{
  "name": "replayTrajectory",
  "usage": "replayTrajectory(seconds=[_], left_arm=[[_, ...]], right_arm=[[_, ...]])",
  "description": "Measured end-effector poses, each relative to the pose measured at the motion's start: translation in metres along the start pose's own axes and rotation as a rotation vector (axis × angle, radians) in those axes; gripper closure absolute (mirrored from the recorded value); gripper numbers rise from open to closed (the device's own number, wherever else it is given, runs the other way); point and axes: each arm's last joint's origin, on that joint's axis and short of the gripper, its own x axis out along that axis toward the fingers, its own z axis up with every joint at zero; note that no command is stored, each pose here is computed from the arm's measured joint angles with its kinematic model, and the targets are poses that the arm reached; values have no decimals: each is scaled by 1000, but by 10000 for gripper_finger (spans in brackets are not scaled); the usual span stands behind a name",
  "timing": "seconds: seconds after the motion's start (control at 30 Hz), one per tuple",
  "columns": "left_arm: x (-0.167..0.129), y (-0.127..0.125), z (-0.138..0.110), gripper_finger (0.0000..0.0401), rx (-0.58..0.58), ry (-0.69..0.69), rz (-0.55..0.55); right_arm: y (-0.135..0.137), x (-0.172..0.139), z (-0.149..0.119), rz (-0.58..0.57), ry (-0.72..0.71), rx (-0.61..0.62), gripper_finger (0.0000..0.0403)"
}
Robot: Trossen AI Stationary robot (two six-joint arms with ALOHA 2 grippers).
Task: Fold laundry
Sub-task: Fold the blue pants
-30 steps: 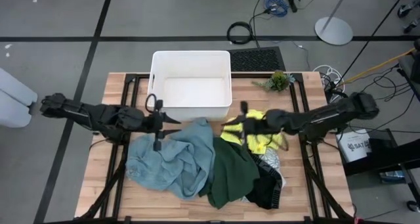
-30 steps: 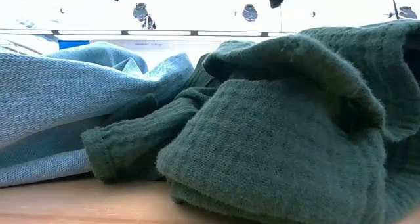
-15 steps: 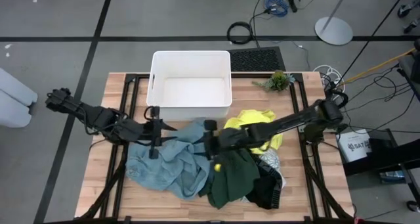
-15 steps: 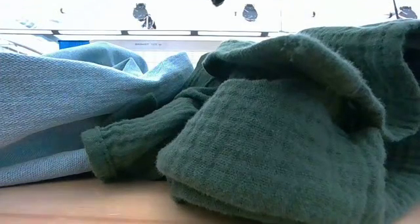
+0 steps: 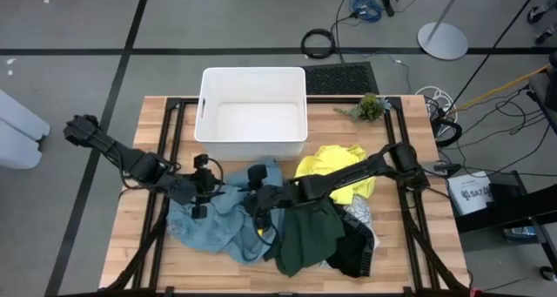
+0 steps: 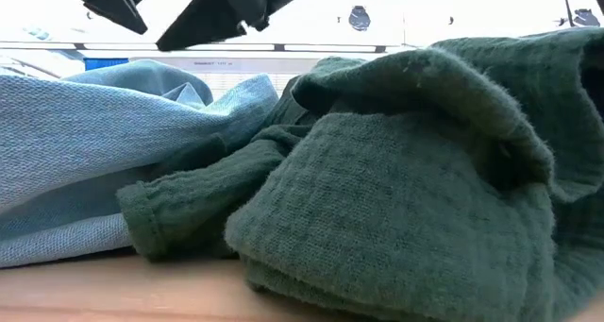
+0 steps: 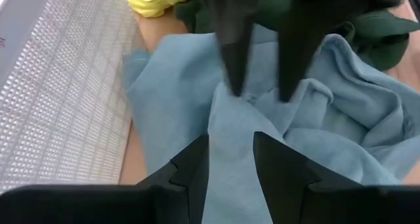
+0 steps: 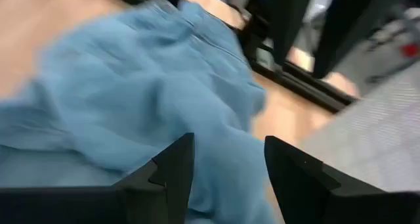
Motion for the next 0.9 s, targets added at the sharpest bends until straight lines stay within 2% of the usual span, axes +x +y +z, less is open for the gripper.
replayTrajectory(seconds=[0.1, 0.43, 0.53, 0.7, 0.9], left_arm=[[-1, -1, 0, 272, 3, -5, -6], [-1, -3, 5, 272, -18, -51, -18], [-1, -3, 6, 272, -18, -60, -21], [-1, -3, 7, 272, -20, -74, -25], [-1, -3, 7, 272, -20, -73, -25]], right_arm=[[3, 7, -3, -16, 17, -42, 231], [8, 16, -9, -4, 53, -43, 239], [8, 16, -11, -1, 70, -38, 273], [9, 15, -14, 13, 104, -59, 384], [5, -3, -3, 38, 151, -131, 400]])
